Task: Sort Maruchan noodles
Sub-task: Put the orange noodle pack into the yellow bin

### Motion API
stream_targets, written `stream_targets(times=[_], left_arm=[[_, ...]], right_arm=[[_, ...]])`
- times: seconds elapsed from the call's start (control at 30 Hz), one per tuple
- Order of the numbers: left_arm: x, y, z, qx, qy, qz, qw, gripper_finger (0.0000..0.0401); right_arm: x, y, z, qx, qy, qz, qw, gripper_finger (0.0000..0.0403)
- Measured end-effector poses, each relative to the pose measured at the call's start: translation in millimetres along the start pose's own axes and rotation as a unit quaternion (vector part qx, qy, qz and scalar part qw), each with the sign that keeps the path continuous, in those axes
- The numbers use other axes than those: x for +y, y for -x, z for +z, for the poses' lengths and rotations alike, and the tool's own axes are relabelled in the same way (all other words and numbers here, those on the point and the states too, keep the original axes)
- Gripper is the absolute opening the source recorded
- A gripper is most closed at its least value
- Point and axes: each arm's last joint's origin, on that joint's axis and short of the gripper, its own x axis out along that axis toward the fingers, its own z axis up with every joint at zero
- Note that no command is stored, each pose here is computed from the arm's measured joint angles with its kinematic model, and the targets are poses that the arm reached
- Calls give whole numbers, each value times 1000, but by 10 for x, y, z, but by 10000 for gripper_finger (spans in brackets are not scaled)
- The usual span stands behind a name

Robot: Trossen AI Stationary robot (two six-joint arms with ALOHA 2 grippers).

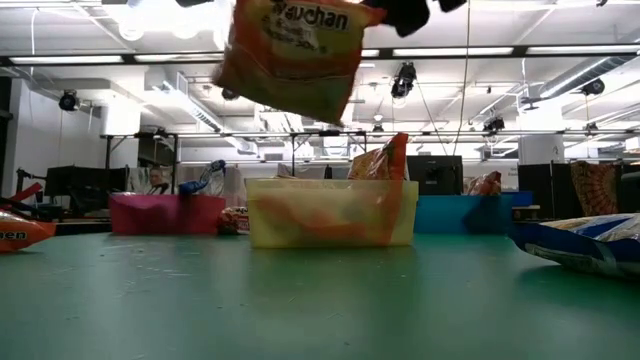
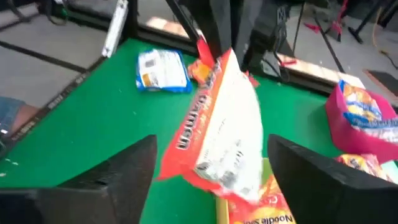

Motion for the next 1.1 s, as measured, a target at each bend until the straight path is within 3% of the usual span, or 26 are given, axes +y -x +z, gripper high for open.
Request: stream_targets(times=[0.23, 0.83, 0.97, 1.1], left_arm=[[17, -11, 25, -1, 6, 1, 1000, 0], [-26, -5, 131, -39, -15, -21, 999, 0], [-26, -5, 130, -39, -21, -20, 999, 0], [-19, -11, 136, -40, -32, -19, 999, 0]], right_arm=[[11, -184, 7, 14, 0, 0, 1000, 331], [-36, -384, -31, 21, -27, -9, 999, 325], [-35, -384, -33, 22, -30, -8, 999, 292], [-35, -384, -34, 22, -35, -8, 999, 227]])
